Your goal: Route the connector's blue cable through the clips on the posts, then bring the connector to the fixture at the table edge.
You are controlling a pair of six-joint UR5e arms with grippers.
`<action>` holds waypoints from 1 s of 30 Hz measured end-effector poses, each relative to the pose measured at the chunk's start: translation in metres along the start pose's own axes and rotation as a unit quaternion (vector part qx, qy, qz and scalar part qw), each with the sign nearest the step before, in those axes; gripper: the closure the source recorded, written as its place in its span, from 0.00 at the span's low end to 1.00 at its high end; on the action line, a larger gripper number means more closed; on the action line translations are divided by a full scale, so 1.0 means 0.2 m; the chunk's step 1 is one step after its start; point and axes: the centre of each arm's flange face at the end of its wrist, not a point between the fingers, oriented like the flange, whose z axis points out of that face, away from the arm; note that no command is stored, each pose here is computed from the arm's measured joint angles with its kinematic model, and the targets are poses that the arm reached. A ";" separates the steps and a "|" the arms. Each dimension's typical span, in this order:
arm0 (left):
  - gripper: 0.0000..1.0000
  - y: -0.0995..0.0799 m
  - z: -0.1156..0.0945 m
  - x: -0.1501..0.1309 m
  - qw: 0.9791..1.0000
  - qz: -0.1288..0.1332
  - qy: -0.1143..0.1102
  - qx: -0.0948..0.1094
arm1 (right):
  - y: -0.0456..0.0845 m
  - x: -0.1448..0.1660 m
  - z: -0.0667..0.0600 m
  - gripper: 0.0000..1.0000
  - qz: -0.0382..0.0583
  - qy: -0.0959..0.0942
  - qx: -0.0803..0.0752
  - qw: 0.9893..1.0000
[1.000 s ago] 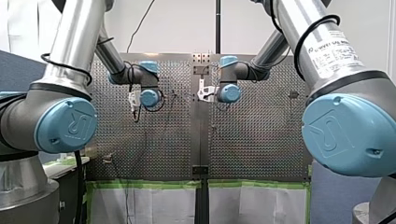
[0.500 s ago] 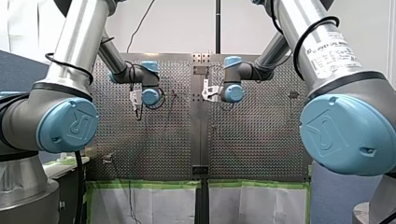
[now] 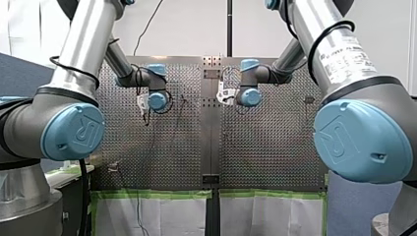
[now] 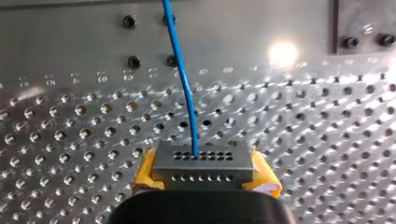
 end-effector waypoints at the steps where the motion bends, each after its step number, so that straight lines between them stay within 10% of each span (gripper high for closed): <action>1: 1.00 0.00 0.01 0.01 1.000 0.000 0.002 0.000 | 0.01 -0.02 0.01 0.99 0.000 -0.002 0.000 1.000; 30: 1.00 0.04 0.10 0.11 1.000 0.001 0.009 -0.014 | 0.08 -0.13 0.12 0.99 0.001 -0.011 0.005 1.000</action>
